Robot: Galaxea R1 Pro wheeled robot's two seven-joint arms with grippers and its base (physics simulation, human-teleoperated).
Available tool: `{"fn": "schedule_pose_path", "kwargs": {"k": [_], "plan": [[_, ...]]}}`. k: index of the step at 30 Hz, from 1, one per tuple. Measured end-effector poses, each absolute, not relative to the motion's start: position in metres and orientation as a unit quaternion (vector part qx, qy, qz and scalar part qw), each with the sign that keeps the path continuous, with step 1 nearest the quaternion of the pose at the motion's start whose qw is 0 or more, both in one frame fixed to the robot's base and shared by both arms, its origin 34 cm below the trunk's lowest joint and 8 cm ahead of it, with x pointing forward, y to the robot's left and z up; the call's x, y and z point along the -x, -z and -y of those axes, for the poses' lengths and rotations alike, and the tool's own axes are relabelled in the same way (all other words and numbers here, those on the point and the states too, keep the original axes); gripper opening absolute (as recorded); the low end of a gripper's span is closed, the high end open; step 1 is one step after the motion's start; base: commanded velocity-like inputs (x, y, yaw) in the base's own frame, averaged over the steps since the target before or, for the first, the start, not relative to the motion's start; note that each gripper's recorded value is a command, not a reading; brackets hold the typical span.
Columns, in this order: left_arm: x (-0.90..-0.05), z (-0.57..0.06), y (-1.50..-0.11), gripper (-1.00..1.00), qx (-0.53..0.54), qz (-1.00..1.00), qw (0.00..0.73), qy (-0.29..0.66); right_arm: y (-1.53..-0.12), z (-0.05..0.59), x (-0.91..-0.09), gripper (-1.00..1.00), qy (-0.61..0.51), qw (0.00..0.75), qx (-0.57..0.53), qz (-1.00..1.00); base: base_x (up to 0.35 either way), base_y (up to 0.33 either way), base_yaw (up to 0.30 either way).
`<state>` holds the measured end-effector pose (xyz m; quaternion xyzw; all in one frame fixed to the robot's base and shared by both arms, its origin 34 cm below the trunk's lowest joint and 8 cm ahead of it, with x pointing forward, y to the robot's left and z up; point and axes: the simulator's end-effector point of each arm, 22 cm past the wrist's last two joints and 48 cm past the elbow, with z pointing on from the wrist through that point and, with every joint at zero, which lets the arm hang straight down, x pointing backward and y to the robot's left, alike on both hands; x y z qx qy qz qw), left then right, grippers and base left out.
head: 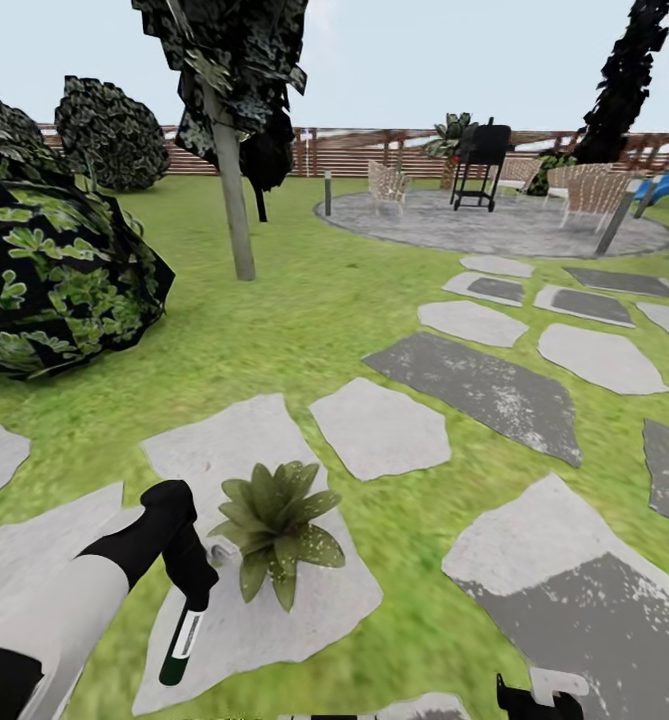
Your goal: Pick up the pesticide atomizer in the garden and spray insectifuge to fully cover both potted plants in the garden.
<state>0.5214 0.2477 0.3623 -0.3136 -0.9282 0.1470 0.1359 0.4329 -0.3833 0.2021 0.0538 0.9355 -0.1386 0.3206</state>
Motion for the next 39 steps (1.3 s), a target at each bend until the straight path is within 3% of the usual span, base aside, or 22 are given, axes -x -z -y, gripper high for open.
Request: {"fn": "schedule_pose_path", "kwargs": {"k": [10, 19, 34, 39], "plan": [[-0.5209, -0.2455, -0.3621, -1.0, 0.314, 0.928, 0.136, -0.148, -0.2021, 0.3834, -0.4329, 1.0, 0.139, 0.321, -0.054, -0.935, -0.198, 0.247, -0.271], [-0.521, -0.2458, -0.3627, -1.0, 0.312, 0.928, 0.136, -0.148, -0.2027, 0.3835, -0.4337, 1.0, 0.139, 0.322, -0.054, -0.935, 0.131, 0.259, -0.19], [-0.5185, -0.2481, -0.3615, -1.0, 0.311, 0.928, 0.139, -0.149, -0.2026, 0.3836, -0.4335, 1.0, 0.139, 0.321, -0.054, -0.935, 0.015, 0.011, -0.19], [-0.5185, -0.2477, -0.3612, -1.0, 0.311, 0.928, 0.139, -0.149, -0.2023, 0.3836, -0.4334, 1.0, 0.139, 0.321, -0.054, -0.935, -0.221, 0.009, -0.266]]}}
